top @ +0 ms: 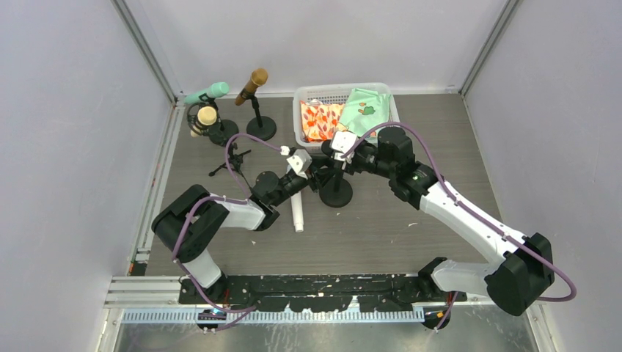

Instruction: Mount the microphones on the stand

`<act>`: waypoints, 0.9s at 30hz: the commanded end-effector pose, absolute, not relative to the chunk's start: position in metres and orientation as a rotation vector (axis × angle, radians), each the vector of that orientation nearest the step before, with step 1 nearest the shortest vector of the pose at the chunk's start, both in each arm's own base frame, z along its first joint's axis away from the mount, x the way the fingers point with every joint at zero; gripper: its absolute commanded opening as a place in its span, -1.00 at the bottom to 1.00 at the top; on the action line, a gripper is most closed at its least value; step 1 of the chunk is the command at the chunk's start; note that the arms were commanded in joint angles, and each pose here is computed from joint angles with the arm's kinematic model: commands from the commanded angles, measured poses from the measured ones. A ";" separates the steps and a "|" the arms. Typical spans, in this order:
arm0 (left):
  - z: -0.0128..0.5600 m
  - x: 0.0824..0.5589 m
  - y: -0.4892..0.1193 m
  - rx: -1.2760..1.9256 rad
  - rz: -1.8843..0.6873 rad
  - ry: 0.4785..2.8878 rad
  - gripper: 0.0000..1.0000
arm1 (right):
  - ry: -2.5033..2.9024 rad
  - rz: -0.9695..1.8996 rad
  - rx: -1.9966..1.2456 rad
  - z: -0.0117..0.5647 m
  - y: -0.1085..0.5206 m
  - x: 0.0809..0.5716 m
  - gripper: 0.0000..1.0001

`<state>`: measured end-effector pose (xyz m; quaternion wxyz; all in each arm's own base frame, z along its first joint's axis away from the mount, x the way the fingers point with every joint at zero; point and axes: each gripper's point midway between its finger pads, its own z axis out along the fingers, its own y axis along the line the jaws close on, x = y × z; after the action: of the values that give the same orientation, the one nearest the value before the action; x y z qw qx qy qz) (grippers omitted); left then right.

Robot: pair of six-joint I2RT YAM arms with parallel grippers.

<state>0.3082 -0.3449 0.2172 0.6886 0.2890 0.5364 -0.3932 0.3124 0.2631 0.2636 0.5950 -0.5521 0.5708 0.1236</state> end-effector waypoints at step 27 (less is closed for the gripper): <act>0.229 0.297 -0.290 0.571 -0.738 1.399 0.99 | 1.205 0.416 -1.000 0.363 0.264 0.299 0.64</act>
<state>0.2981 -0.3057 0.2367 0.6718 0.2609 0.5951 -0.3556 0.3128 0.2655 0.3038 0.6369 -0.4744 0.5850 0.1645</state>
